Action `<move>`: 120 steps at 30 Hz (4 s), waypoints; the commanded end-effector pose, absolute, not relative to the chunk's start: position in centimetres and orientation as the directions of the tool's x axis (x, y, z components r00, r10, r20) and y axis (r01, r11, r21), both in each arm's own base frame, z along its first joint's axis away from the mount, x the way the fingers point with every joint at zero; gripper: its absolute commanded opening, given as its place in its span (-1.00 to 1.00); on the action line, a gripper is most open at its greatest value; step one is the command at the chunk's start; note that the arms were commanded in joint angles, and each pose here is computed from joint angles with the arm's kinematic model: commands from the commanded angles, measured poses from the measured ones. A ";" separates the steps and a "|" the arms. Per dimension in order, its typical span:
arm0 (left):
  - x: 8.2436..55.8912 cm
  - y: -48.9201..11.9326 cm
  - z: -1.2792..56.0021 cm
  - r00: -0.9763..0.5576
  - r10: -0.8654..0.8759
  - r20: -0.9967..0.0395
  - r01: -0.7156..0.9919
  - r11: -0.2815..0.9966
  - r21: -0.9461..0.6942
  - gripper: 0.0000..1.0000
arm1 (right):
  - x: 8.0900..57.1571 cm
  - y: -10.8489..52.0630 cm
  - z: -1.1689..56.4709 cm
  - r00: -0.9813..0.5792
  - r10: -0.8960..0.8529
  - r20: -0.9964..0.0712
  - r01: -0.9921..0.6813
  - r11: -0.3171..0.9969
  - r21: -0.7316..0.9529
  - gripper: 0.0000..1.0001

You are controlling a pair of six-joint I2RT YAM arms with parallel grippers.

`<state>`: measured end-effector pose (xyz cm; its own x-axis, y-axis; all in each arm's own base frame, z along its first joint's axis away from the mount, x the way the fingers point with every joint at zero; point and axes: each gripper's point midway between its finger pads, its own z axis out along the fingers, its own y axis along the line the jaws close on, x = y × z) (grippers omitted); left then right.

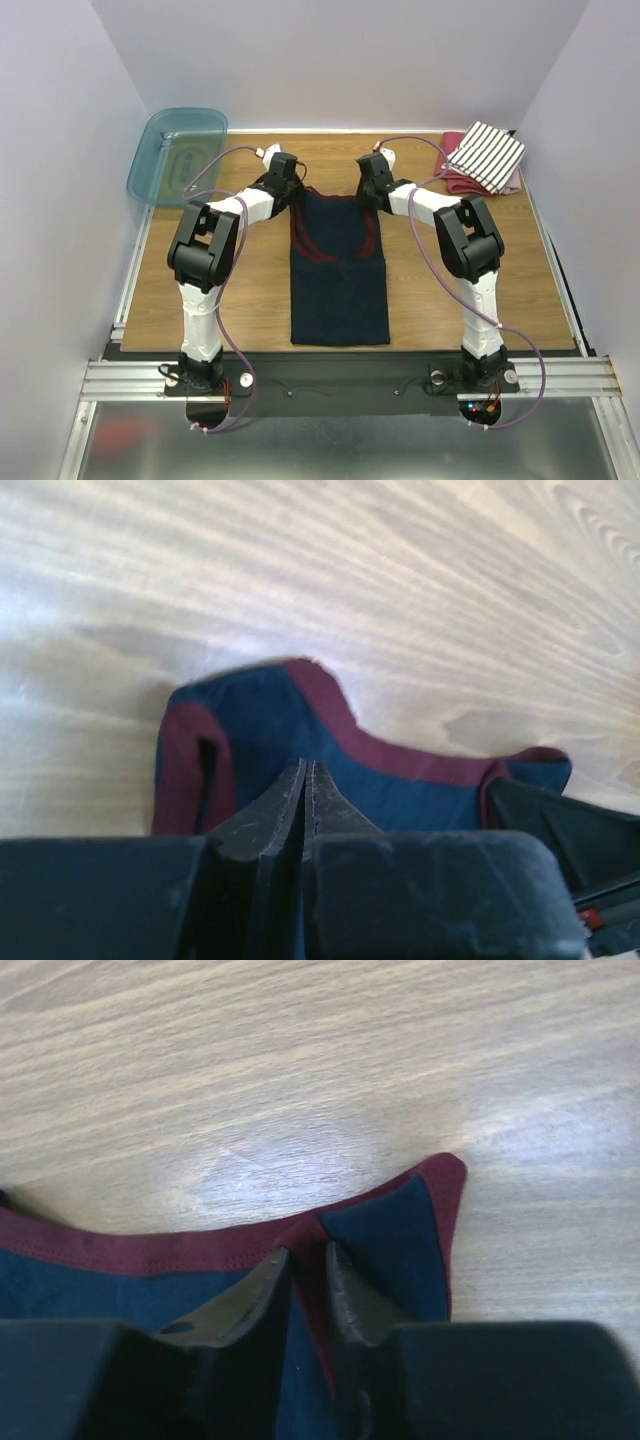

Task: Fold and stack the tank tops
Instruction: Fold the tank top

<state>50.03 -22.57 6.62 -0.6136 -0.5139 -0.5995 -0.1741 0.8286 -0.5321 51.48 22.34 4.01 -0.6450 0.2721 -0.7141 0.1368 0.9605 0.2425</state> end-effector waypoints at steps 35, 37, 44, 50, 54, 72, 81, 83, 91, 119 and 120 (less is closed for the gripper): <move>54.2 -15.0 8.9 -0.496 -0.587 -0.639 -0.311 0.808 -0.501 -0.91 | 43.9 20.5 12.7 -0.630 0.268 -0.729 0.015 0.943 0.334 -0.19; 54.8 -16.0 8.5 -0.513 -0.584 -0.629 -0.287 0.807 -0.516 -0.92 | 43.6 20.5 12.9 -0.630 0.268 -0.729 0.011 0.941 0.337 -0.19; 55.2 -18.4 9.7 -0.517 -0.573 -0.636 -0.222 0.807 -0.547 -0.94 | 43.4 20.5 12.2 -0.641 0.263 -0.721 0.013 0.943 0.332 -0.20; 55.0 -19.6 10.1 -0.521 -0.571 -0.635 -0.194 0.803 -0.563 -0.95 | 43.6 20.5 11.5 -0.650 0.263 -0.713 0.022 0.944 0.328 -0.20; 54.9 -20.4 8.9 -0.547 -0.567 -0.616 -0.192 0.801 -0.567 -0.97 | 43.6 20.5 11.1 -0.655 0.259 -0.710 0.023 0.946 0.324 -0.20; 54.6 -21.6 2.2 -0.600 -0.585 -0.545 -0.250 0.785 -0.567 -0.97 | 43.5 20.4 10.4 -0.665 0.244 -0.706 0.021 0.951 0.309 -0.19; 55.8 -21.5 6.9 -0.519 -0.581 -0.627 -0.148 0.784 -0.603 -0.64 | 44.5 21.1 12.0 -0.646 0.234 -0.727 -0.015 0.948 0.319 -0.19; 56.4 -21.5 9.1 -0.496 -0.554 -0.668 -0.096 0.800 -0.592 -0.55 | 44.6 21.3 12.9 -0.636 0.231 -0.737 -0.030 0.946 0.323 -0.18; 54.4 -19.7 19.5 -0.363 -0.529 -0.767 0.016 0.819 -0.573 -0.29 | 41.3 20.4 14.3 -0.657 0.234 -0.716 -0.045 0.937 0.347 0.15; 11.0 -17.7 6.7 -0.869 -0.403 -0.287 -0.242 0.852 -0.464 0.09 | 9.0 18.4 4.7 -0.963 0.271 0.001 0.211 0.748 0.629 0.21; 10.2 -17.9 5.8 -0.887 -0.388 -0.251 -0.242 0.853 -0.463 0.09 | 8.5 18.3 4.3 -0.963 0.269 0.020 0.222 0.748 0.626 0.21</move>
<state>12.21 -18.77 7.54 -0.8620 -0.3791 -0.3364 -0.1767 0.8469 -0.5015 10.52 18.03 4.66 -0.9575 0.2774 -0.0787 0.1716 0.7675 0.6176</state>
